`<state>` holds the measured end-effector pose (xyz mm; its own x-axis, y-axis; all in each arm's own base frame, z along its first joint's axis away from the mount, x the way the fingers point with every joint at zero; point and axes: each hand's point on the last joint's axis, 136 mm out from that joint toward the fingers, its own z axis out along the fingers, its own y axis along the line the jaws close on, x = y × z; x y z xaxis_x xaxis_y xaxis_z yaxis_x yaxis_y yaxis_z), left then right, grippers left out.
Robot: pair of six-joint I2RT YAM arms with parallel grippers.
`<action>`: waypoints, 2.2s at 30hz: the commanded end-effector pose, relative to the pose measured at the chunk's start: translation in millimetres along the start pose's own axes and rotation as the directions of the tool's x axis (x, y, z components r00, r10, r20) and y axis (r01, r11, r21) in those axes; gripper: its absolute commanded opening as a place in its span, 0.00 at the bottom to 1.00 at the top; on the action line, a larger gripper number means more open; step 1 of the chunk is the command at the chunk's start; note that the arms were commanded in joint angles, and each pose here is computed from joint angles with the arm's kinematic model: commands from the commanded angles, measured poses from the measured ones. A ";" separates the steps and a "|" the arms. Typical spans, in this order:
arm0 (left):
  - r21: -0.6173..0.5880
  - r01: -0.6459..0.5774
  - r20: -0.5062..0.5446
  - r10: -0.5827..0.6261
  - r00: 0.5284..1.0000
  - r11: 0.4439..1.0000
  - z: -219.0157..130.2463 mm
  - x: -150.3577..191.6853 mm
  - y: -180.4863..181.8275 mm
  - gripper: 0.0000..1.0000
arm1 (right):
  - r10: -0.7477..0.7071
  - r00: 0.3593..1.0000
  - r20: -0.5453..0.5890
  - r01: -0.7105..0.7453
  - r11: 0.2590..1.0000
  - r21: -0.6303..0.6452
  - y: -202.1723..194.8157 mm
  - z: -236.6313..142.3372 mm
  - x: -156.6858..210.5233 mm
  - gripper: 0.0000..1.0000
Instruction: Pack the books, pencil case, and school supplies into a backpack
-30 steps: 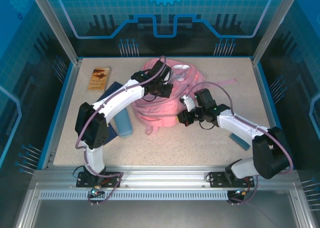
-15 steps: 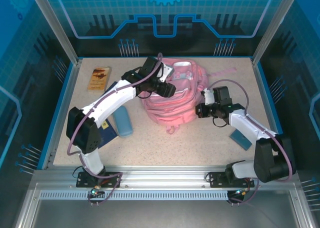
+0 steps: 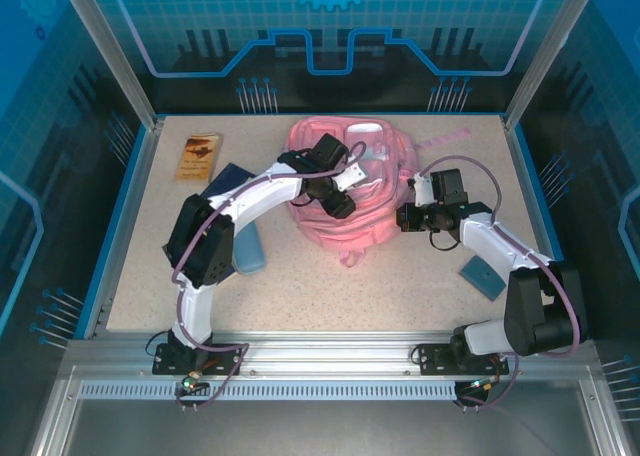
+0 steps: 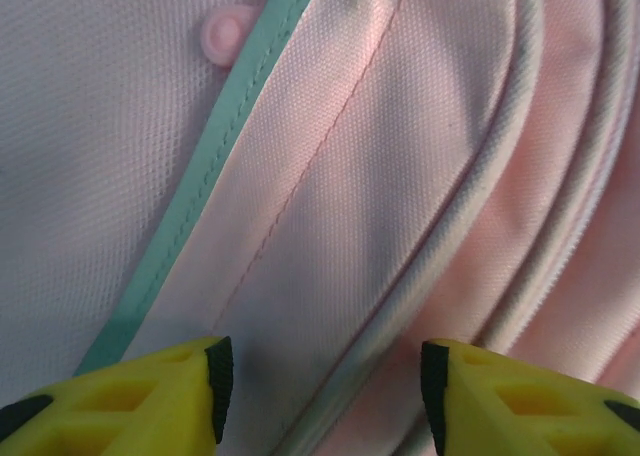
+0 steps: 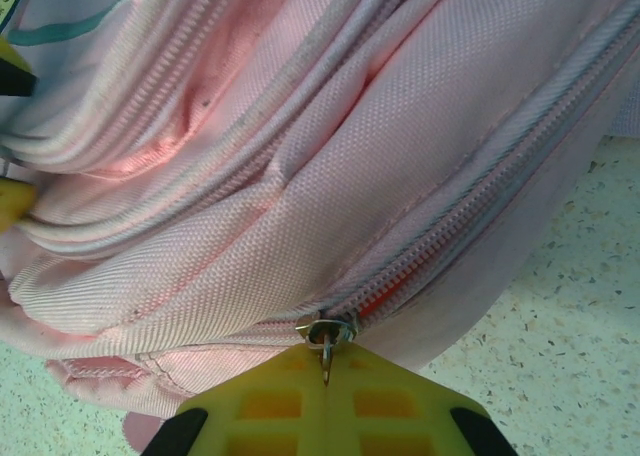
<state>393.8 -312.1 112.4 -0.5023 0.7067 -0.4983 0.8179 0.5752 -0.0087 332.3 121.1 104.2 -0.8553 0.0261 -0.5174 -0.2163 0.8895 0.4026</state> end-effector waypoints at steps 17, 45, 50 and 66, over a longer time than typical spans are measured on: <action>-0.150 0.148 0.195 -0.118 0.974 0.978 1.0 -56.4 37.5 0.00 | -0.050 0.997 -0.052 0.044 0.993 -0.107 37.9 -5.5 27.8 0.00; 0.028 0.215 0.359 -0.210 0.909 0.976 -37.1 -72.3 17.2 0.00 | 0.489 0.872 -0.024 -0.490 0.870 -0.059 29.7 -47.6 7.5 0.72; 0.035 0.216 0.367 -0.214 0.905 0.976 -41.9 -72.5 15.2 0.00 | 0.573 0.818 -0.048 -0.574 0.815 -0.080 30.8 -30.6 -17.3 0.67; 0.041 0.338 0.369 -0.328 0.869 0.940 -66.4 -59.2 16.5 0.18 | 0.506 0.858 -0.083 -0.513 0.849 -0.123 41.0 2.1 -48.6 0.07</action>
<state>421.0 -322.5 147.0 -0.6037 0.4010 -0.6890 0.6556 0.7415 -0.1428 356.3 145.4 130.2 -0.8698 0.4729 -0.1408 0.2672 0.6912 0.6714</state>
